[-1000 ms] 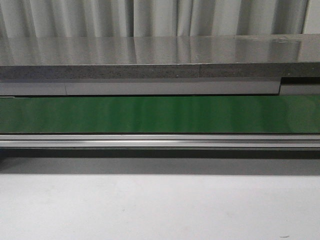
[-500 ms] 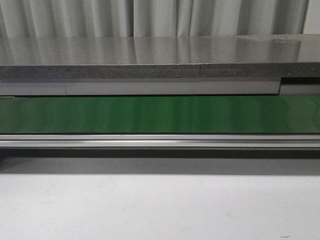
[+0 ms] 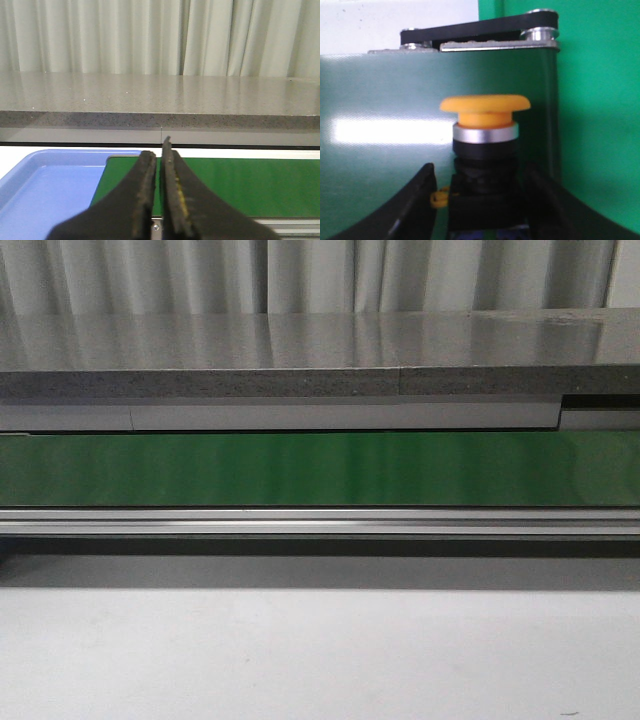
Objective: Move button from right to left
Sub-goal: 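Lift the button and place it on the conveyor belt with the right gripper, then release the button and withdraw the right gripper as the belt carries it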
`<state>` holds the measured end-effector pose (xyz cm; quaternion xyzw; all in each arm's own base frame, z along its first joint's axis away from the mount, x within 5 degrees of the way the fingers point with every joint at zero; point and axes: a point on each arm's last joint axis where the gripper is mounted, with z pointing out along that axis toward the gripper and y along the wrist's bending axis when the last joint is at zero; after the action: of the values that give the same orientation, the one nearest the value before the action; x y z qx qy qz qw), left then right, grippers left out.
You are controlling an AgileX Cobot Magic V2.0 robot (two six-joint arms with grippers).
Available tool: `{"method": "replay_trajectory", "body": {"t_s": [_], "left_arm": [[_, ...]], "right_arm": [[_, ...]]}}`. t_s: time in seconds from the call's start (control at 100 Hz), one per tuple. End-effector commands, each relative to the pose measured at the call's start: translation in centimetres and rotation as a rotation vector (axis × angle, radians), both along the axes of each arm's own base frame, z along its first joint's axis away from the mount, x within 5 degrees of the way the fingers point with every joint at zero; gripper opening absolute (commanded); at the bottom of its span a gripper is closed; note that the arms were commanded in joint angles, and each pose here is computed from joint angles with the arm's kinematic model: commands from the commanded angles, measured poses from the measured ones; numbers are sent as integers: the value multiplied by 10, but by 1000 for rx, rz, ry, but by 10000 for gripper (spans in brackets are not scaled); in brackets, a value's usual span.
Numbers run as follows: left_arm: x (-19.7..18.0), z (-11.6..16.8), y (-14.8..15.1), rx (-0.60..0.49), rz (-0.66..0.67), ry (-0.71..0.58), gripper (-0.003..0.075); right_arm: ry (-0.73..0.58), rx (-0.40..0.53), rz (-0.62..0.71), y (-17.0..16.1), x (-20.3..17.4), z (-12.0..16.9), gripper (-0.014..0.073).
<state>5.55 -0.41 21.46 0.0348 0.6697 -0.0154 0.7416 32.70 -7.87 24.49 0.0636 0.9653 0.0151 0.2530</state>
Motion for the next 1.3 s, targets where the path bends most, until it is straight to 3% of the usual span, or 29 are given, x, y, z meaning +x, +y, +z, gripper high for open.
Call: {"method": "replay_trajectory", "body": {"t_s": [0.0, 0.08, 0.24, 0.35, 0.52, 0.73, 1.02, 1.29], "left_arm": [[-2, -5, -1, -14, -21, -75, 5], [-2, -5, -1, -14, -21, -75, 5], [-2, -5, -1, -14, -21, -75, 5], [-2, -5, -1, -14, -21, -75, 5], [-2, -5, -1, -14, -21, -75, 5], [-2, -5, -1, -14, -21, -75, 5], [-2, -5, -1, -14, -21, -75, 5], [-2, -5, -1, -14, -21, -75, 5]], "right_arm": [[-57, -2, 0, 0, 4, 14, 247], [-33, 12, 0, 1, 5, 9, 295], [-34, 20, -3, 1, 5, 9, 538], [-41, 17, -4, 1, 5, 10, 631], [-107, -3, -9, 1, 2, 25, 636], [-260, -47, -7, 8, -17, 69, 636], [-499, -103, 114, 50, -63, 129, 636], [-717, -172, 143, 67, -127, 128, 636]]}}
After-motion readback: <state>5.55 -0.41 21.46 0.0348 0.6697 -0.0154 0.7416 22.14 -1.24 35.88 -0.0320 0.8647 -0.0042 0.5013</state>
